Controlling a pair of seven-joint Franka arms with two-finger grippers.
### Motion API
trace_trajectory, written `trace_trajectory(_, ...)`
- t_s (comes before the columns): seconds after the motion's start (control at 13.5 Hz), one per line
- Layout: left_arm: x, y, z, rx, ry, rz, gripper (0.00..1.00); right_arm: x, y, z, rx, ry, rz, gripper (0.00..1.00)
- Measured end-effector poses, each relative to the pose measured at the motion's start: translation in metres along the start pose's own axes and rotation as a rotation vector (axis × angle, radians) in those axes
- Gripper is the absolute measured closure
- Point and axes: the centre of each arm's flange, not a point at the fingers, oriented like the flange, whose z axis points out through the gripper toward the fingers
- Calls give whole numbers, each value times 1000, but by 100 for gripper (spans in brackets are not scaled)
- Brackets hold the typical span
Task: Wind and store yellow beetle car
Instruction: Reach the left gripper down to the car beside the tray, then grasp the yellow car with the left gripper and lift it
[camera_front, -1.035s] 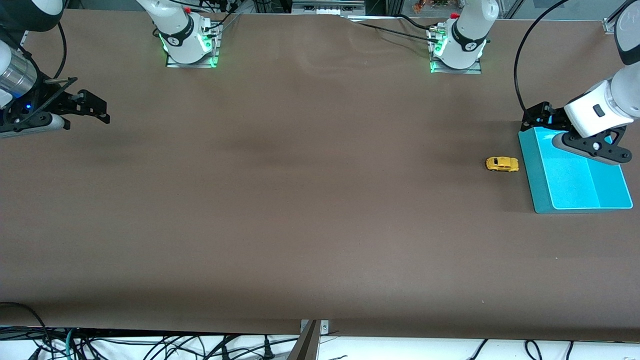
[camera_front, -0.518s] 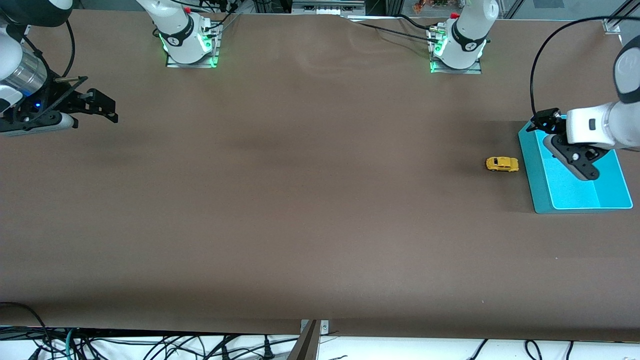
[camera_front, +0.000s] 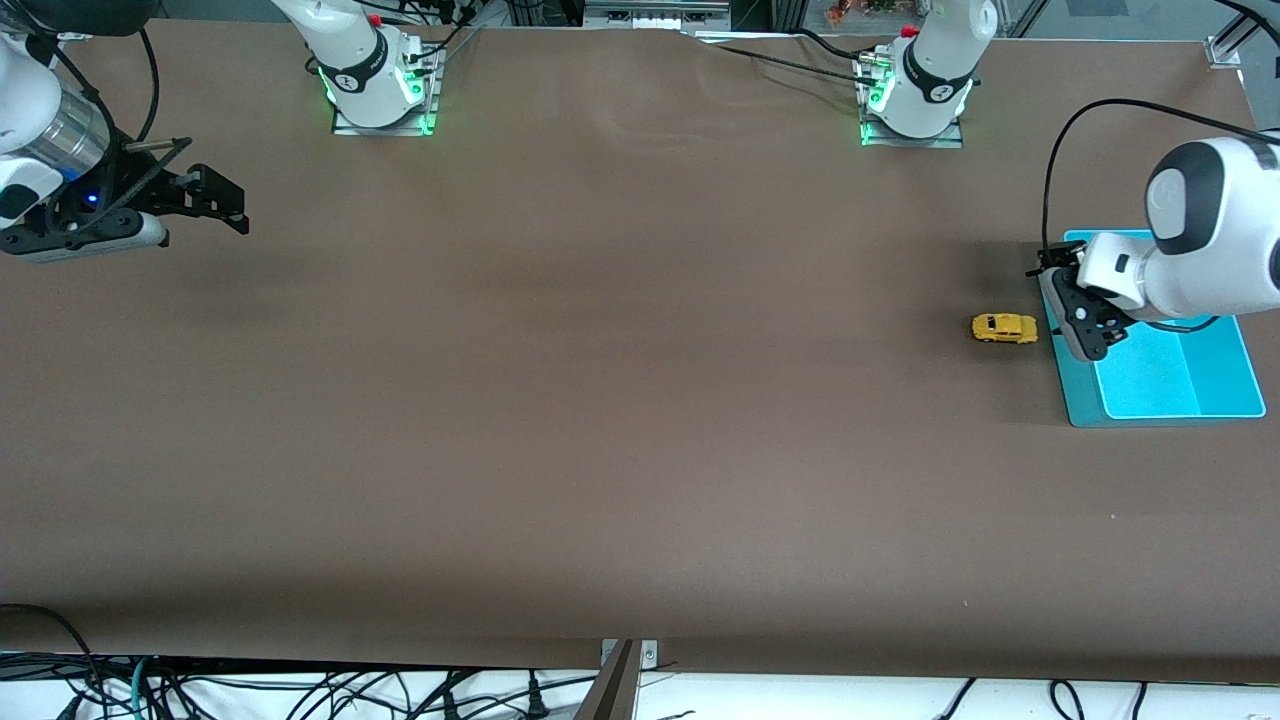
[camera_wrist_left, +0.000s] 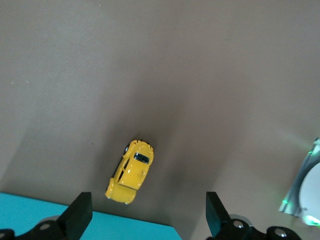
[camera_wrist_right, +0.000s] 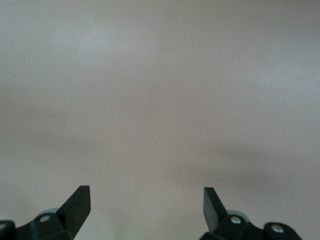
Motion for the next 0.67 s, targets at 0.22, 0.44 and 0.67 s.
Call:
trace_trajectory(0.22,-13,7,59,74,17,121,0,0,-3,0,2,0,-6,0)
trace_trajectory(0.44,-28,15,107,118,20,240,0,1,-6,-2,1,5,-14,0)
trace_trajectory(0.67,-23,7,121,190,17,365,0,8,-9,-18,-2,40,-21,0)
